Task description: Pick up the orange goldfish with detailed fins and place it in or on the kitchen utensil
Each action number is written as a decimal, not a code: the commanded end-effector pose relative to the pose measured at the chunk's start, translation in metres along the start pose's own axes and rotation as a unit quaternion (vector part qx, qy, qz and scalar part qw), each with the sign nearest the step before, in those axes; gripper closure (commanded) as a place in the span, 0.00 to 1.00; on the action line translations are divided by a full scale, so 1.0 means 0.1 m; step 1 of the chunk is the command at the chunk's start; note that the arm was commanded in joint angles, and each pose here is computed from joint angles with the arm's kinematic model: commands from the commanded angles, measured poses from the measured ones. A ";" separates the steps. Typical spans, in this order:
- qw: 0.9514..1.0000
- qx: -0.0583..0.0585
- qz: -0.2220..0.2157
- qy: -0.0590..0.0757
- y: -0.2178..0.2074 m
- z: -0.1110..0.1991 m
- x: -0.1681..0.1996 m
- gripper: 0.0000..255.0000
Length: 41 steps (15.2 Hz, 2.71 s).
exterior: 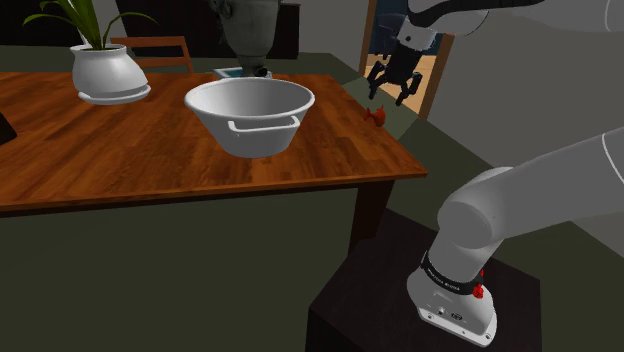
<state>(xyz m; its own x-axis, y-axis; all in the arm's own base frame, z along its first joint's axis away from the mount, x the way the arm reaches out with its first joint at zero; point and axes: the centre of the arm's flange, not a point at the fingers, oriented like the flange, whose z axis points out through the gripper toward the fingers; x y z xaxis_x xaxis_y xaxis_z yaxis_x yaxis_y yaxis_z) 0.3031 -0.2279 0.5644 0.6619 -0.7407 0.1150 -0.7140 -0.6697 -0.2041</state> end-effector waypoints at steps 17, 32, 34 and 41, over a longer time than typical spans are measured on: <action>1.000 0.004 0.017 -0.001 0.07 0.45 0.03 1.00; 1.000 0.004 0.017 -0.001 0.00 0.09 0.07 1.00; 1.000 0.004 0.017 -0.001 -0.02 -0.01 0.08 1.00; 1.000 0.004 0.017 -0.001 -0.10 -0.37 0.12 1.00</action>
<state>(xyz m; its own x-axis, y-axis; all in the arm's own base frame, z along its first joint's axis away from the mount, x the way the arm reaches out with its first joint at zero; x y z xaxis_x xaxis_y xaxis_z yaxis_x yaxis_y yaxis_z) 0.3092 -0.2313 0.5970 0.6378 -0.7629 0.1058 -0.7343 -0.6437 -0.2155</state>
